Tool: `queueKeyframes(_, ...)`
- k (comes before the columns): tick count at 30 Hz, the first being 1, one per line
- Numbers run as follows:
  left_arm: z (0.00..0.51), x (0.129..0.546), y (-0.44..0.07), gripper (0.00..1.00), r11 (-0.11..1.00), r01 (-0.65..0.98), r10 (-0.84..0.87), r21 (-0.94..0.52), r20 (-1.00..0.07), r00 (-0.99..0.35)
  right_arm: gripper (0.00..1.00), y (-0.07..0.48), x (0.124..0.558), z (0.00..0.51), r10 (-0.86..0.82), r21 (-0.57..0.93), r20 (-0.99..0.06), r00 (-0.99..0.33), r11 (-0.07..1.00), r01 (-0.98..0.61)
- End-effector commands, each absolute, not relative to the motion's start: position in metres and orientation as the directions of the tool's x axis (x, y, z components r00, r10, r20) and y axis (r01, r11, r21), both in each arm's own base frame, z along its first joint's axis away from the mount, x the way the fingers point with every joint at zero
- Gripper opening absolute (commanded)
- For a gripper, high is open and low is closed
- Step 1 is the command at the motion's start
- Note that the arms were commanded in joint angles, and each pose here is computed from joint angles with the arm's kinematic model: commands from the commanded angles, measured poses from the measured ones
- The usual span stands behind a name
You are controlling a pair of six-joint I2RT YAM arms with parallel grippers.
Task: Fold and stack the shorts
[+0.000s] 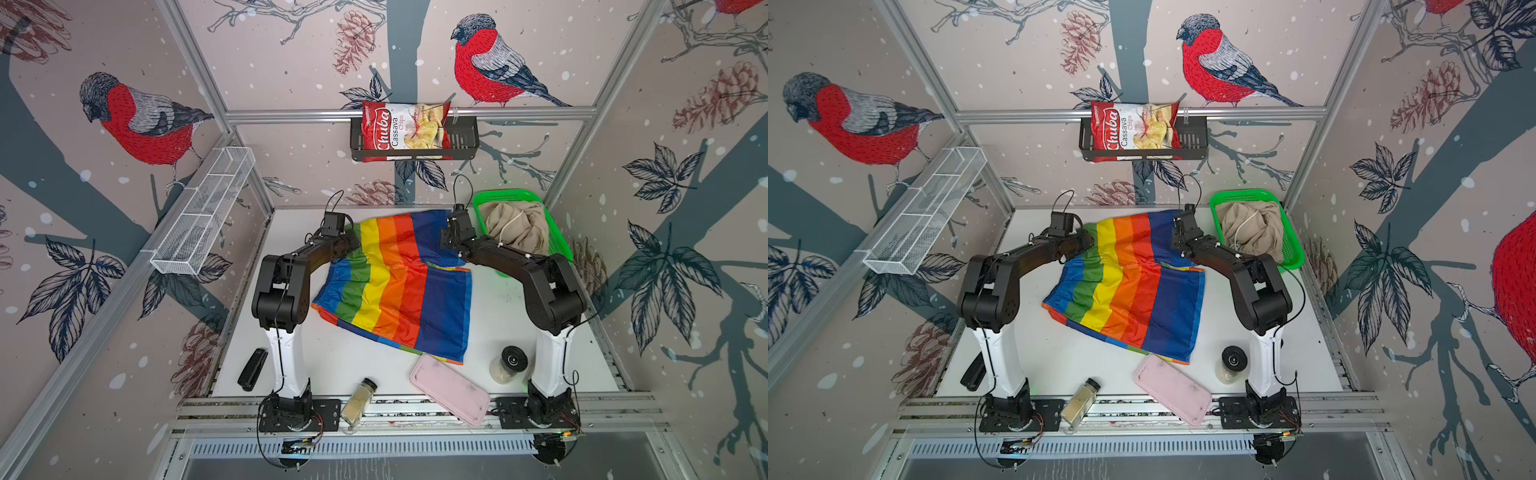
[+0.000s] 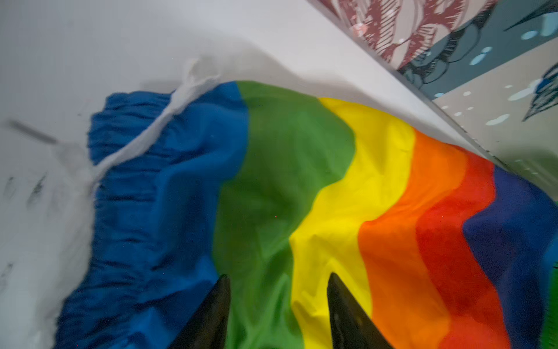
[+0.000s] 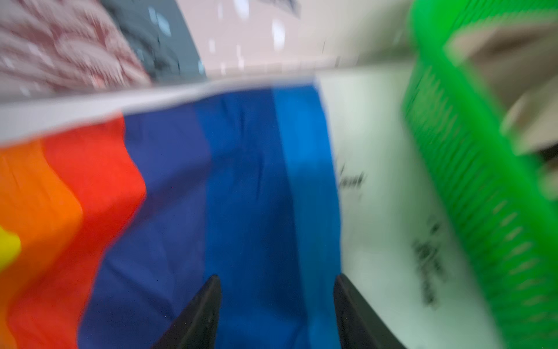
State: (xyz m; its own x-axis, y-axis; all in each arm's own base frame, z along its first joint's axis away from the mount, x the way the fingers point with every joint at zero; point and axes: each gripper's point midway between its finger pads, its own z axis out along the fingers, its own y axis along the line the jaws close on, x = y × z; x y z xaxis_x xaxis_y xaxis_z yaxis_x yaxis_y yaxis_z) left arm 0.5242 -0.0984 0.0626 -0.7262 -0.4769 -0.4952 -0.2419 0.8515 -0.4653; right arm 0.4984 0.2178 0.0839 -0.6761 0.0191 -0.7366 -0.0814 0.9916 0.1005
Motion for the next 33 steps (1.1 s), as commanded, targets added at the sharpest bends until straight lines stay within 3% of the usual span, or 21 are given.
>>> queueKeyframes(1,0.054,0.531,-0.088,0.52,0.851,-0.262,-0.489,-0.455,-0.504,-0.712,0.58,0.239,0.482,0.058,0.083,0.209,-0.679,-0.729,0.974,-0.085)
queueKeyframes(6,0.033,0.532,-0.080,0.55,0.851,-0.287,-0.492,-0.439,-0.479,-0.727,0.55,0.213,0.464,0.016,0.085,0.119,-0.626,-0.775,0.993,0.013)
queueKeyframes(12,0.013,0.526,-0.077,0.55,0.852,-0.311,-0.494,-0.420,-0.450,-0.744,0.38,0.162,0.454,-0.016,0.133,0.035,-0.559,-0.819,0.990,0.137)
queueKeyframes(16,-0.001,0.513,-0.075,0.55,0.851,-0.330,-0.497,-0.408,-0.422,-0.758,0.37,0.127,0.449,-0.019,0.186,0.001,-0.554,-0.812,0.975,0.223)
queueKeyframes(24,-0.013,0.487,-0.082,0.51,0.834,-0.348,-0.512,-0.429,-0.362,-0.779,0.37,0.145,0.480,0.042,0.139,0.071,-0.653,-0.745,0.990,0.123)
queueKeyframes(31,0.054,0.488,-0.089,0.63,0.832,-0.296,-0.509,-0.468,-0.435,-0.743,0.40,0.173,0.468,0.113,0.095,0.097,-0.734,-0.673,0.995,0.035)
queueKeyframes(33,0.078,0.485,-0.085,0.64,0.834,-0.295,-0.514,-0.466,-0.464,-0.722,0.30,0.183,0.454,0.113,0.090,0.113,-0.718,-0.690,0.993,0.012)
